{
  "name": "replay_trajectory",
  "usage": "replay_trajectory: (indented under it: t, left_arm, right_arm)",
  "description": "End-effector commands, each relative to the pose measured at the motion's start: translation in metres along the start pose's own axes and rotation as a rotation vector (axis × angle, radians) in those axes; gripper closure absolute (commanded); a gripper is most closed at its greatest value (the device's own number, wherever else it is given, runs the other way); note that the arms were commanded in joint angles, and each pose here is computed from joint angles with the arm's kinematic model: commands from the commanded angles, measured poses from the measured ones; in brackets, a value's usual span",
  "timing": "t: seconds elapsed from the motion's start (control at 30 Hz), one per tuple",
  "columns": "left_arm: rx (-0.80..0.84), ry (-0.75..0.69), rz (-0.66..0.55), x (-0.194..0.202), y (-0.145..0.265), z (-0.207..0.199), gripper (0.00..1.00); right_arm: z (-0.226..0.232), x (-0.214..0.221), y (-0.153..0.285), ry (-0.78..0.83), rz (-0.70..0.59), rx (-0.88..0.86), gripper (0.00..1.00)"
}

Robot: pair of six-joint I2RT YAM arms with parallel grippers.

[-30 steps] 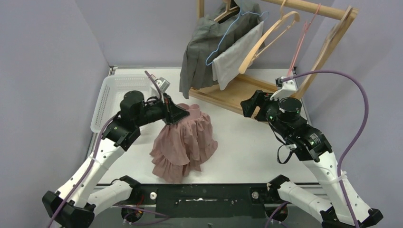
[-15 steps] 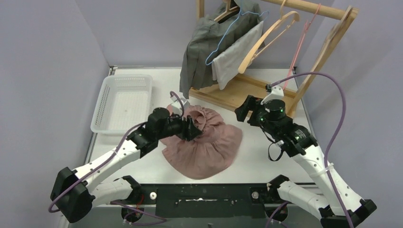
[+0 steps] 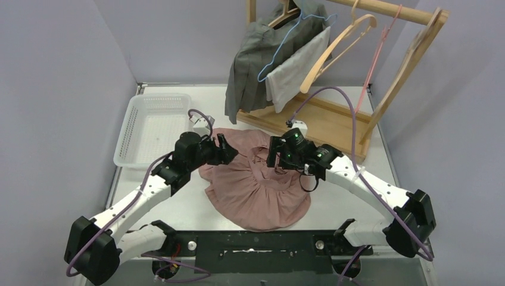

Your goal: Place the skirt on the hanger

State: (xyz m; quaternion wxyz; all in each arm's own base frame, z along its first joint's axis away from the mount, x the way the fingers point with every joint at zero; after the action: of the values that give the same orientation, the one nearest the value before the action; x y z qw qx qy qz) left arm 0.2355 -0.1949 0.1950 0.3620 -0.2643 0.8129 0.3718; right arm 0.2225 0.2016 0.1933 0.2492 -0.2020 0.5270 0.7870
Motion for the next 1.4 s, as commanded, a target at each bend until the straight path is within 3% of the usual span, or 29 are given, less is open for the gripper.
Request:
replay_trajectory:
  t: [0.0, 0.13, 0.33, 0.4, 0.63, 0.93, 1.03, 1.1, 1.2, 1.37]
  left_arm:
    - [0.041, -0.008, -0.09, -0.038, -0.013, -0.014, 0.36]
    - [0.036, -0.056, -0.058, -0.042, -0.041, -0.016, 0.38]
    - [0.11, -0.104, 0.027, -0.04, -0.083, -0.03, 0.48]
    - [0.108, -0.113, 0.07, -0.035, -0.094, -0.031, 0.51]
    - [0.098, -0.119, 0.177, -0.012, -0.119, -0.027, 0.54]
    - [0.013, -0.148, 0.274, 0.008, -0.132, -0.015, 0.67]
    - [-0.036, -0.154, 0.296, 0.011, -0.133, -0.009, 0.84]
    - [-0.056, -0.159, 0.286, 0.008, -0.131, -0.008, 1.0]
    - [-0.086, -0.163, 0.24, -0.008, -0.12, -0.011, 1.0]
    - [-0.184, -0.149, 0.13, -0.054, -0.075, -0.02, 1.0]
  right_arm:
    - [-0.009, -0.004, -0.004, -0.119, -0.087, 0.113, 0.2]
    - [-0.033, 0.008, -0.001, -0.177, -0.125, 0.188, 0.24]
    - [-0.044, 0.034, -0.005, -0.163, -0.028, 0.146, 0.55]
    - [-0.047, 0.043, -0.008, -0.177, 0.002, 0.139, 0.61]
    - [-0.058, 0.05, -0.021, -0.192, 0.055, 0.146, 0.46]
    - [-0.055, 0.048, -0.043, -0.149, 0.106, 0.103, 0.53]
    - [-0.054, 0.051, -0.046, -0.144, 0.126, 0.101, 0.64]
    - [-0.058, 0.052, -0.045, -0.145, 0.127, 0.125, 0.8]
    - [-0.068, 0.044, -0.034, -0.151, 0.077, 0.223, 0.93]
    - [-0.072, 0.012, 0.008, -0.148, -0.042, 0.304, 0.98]
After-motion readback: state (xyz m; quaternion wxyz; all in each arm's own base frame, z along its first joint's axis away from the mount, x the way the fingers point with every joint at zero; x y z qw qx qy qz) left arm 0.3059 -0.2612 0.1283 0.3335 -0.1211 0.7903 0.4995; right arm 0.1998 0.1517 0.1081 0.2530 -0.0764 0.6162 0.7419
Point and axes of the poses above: each gripper's point midway between its finger pads, its own y axis back along the fingers, its own z axis along the line the jaws close on, x = y × z, the point moved 5 cm from there along y, back along the fingers, and after that the axes turned 4 degrees about -y, right-handed, at the moved point
